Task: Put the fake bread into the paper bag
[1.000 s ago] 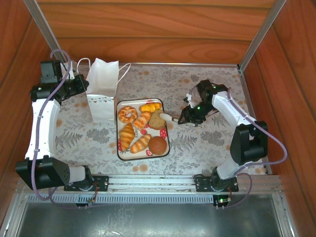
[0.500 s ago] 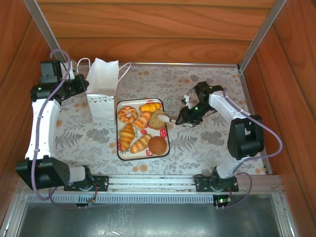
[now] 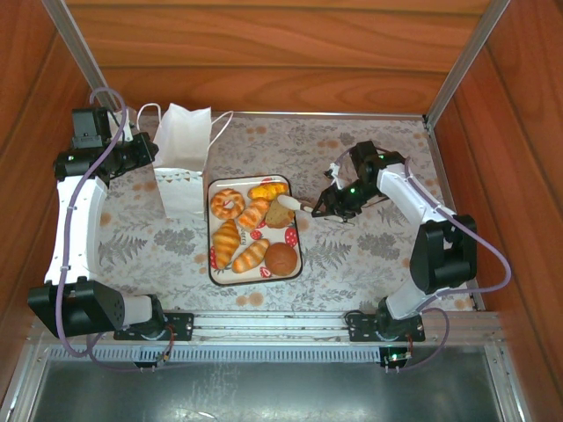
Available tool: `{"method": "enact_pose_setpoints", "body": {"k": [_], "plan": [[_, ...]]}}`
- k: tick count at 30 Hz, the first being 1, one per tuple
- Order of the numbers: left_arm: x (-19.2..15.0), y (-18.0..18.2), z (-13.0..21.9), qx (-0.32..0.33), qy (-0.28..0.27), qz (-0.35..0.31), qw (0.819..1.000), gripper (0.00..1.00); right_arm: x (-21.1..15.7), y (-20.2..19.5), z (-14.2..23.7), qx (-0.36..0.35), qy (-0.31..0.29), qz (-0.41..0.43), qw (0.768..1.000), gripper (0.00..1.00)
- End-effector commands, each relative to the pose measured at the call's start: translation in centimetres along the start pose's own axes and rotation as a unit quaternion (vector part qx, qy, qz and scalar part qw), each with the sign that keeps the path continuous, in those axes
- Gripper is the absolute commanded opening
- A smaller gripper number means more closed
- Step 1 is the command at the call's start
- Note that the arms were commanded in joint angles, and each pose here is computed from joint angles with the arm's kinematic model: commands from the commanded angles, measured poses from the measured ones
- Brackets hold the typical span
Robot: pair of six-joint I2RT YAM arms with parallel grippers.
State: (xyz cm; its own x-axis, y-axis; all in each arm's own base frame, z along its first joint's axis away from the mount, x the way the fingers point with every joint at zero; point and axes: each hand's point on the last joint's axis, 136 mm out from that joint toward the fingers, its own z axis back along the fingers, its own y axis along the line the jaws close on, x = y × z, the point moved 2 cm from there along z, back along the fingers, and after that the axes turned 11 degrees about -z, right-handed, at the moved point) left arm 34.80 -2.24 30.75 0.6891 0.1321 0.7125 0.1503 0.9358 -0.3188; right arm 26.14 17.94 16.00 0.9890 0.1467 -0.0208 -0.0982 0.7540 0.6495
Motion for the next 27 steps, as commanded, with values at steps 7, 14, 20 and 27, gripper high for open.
{"method": "enact_pose_setpoints", "body": {"k": [7,14,20,27], "plan": [[0.1,-0.1,-0.2,-0.003,-0.003,-0.014,1.0,0.0,0.5,1.0,-1.3,0.045,0.01,-0.013,0.999,0.5],[0.2,-0.3,0.0,-0.005,-0.006,-0.017,1.0,0.0,0.7,0.3,-2.4,0.035,0.033,-0.033,0.998,0.34],[0.2,-0.3,0.1,-0.004,-0.007,-0.017,1.0,0.0,0.1,0.2,-1.9,0.021,0.025,-0.031,0.999,0.14],[0.0,-0.3,0.0,-0.005,-0.005,-0.016,1.0,0.0,-1.0,1.1,0.1,0.014,-0.008,-0.01,1.0,0.12]]}}
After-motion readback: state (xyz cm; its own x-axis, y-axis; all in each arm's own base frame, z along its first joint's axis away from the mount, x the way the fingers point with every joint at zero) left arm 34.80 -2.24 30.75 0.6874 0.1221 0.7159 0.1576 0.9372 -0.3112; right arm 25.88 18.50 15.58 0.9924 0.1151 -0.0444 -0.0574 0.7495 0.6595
